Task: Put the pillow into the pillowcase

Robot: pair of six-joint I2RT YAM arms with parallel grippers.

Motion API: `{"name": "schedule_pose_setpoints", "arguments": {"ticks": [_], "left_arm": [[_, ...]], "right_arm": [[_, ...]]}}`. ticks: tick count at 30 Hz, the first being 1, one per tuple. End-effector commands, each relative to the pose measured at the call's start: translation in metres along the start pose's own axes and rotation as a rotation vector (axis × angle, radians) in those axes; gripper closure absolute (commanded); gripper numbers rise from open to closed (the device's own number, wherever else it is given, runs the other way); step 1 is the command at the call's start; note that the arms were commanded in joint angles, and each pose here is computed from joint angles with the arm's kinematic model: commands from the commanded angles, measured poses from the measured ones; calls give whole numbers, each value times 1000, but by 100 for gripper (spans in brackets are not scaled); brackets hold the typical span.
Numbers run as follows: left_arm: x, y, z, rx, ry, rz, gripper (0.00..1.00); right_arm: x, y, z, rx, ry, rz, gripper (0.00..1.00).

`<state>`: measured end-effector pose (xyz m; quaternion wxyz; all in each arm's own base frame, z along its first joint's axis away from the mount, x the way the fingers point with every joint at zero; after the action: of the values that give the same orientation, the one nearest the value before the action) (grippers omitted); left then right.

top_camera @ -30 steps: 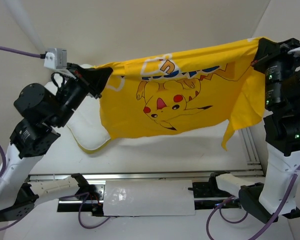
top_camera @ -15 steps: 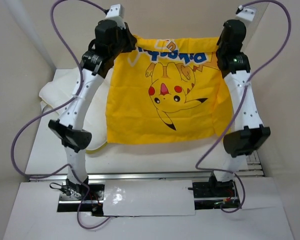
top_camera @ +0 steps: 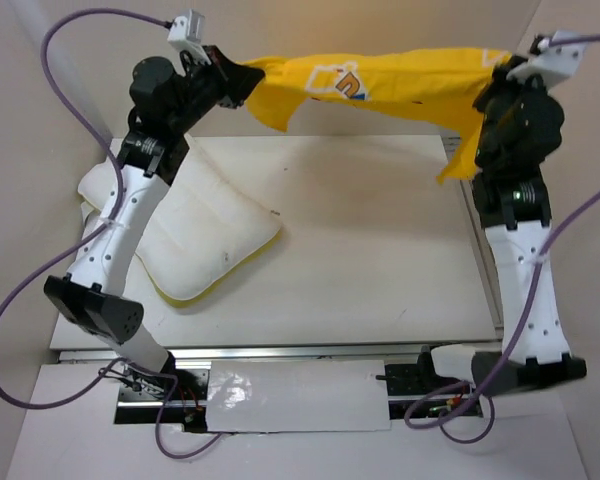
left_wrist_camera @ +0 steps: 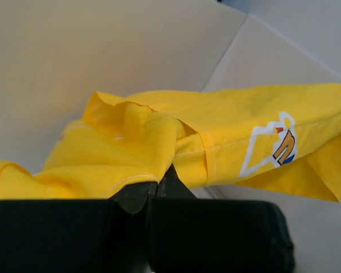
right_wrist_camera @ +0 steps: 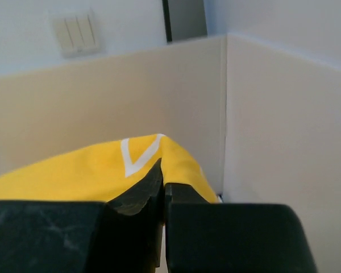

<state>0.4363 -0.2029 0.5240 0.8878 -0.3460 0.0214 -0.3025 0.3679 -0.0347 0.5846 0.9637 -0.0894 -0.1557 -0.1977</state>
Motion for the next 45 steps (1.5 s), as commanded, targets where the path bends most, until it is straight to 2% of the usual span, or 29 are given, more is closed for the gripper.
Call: {"name": "schedule_pose_setpoints", "arguments": {"ticks": [1,2,3,4,5,6,7,8,10,11,14,15,16,17,18,20,22,23,24,26,28,31,34,40,45], "left_arm": [[6,37,-59,2,122,-30,100],[4,76,-96,-32,181,63,100],[2,90,-118,-61,216,113,100],[0,112,-140,-87,251,171,100],[-9,148,-175,-137,296,281,100],[-14,164,-192,-166,328,331,100],[-19,182,-209,-198,357,378,100],[-27,194,-230,-231,409,400,100],[-45,218,-251,-263,478,511,100],[-53,236,-253,-269,465,606,100],[-73,255,-277,-287,531,693,98],[-75,254,-280,-294,545,693,94],[-78,254,-284,-301,559,694,76],[-81,256,-288,-304,568,702,68],[-80,251,-293,-294,587,683,59],[-82,238,-297,-276,607,661,40],[-81,225,-291,-220,591,653,30],[-80,222,-284,-211,574,657,23],[-76,214,-281,-181,581,641,3],[-71,206,-269,-150,558,647,0],[-61,192,-259,-111,535,633,0],[-49,177,-244,-81,511,588,0],[-40,170,-246,-60,512,578,0],[-34,173,-271,-37,573,541,0],[-28,188,-281,-20,585,574,0]], "right_arm": [[-35,8,-59,-48,93,108,94],[-55,30,-117,-4,213,192,93],[-71,36,-137,33,252,230,93],[-98,41,-139,94,249,303,92],[-116,52,-161,170,312,350,92],[-142,65,-210,180,420,410,92],[-160,73,-217,209,432,477,92],[-191,90,-246,217,543,592,92],[-225,99,-271,204,681,680,88],[-249,99,-290,217,814,691,86],[-288,107,-320,255,981,714,76],[-298,108,-331,245,1014,722,76],[-302,109,-338,234,1053,714,75],[-307,97,-352,176,1116,642,69],[-301,92,-351,145,1129,598,51],[-296,72,-366,39,1201,457,34],[-283,65,-365,5,1220,364,18],[-279,58,-365,-29,1226,310,16],[-269,60,-359,-18,1206,289,14],[-263,64,-361,-26,1220,288,4],[-255,70,-362,-28,1224,288,0],[-250,61,-373,-58,1239,194,0],[-234,60,-378,-24,1223,181,0],[-192,69,-370,72,1102,186,0],[-164,6,-362,73,1023,-199,0]]}}
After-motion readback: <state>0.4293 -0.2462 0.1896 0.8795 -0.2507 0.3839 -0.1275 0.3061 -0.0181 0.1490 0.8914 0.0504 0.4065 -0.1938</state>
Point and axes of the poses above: each gripper's point midway between its finger pads, its own x axis out along the fingers, its own y axis along the line the jaws close on, z = x × y, the point moved 2 cm from there along -x, back along the fingers, and after that the axes turned 15 degrees about -x, right-handed, at the moved point
